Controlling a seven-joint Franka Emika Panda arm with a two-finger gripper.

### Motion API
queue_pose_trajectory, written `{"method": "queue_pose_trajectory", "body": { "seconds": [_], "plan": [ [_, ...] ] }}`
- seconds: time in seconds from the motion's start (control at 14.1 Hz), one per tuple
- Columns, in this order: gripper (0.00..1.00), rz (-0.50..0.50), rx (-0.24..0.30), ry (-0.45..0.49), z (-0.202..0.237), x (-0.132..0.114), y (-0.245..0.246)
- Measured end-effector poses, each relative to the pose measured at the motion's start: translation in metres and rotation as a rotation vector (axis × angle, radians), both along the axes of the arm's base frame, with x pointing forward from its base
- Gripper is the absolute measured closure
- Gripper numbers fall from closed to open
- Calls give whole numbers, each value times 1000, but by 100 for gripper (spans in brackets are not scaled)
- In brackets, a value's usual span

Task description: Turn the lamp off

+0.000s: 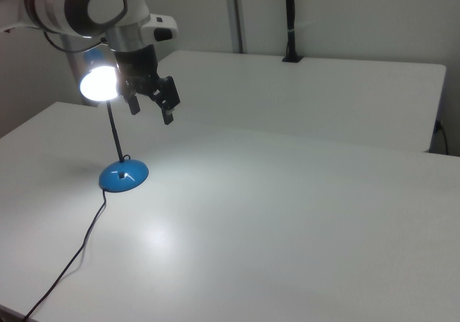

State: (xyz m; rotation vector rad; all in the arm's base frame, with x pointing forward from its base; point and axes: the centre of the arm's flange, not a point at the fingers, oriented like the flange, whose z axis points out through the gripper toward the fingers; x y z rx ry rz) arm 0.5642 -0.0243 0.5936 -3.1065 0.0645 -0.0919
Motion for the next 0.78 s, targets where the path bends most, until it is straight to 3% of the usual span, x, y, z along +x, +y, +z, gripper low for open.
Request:
{"method": "queue_pose_trajectory", "body": {
  "seconds": [0.78],
  "plan": [
    [0,6,0,1,-1,0,3]
  ]
}}
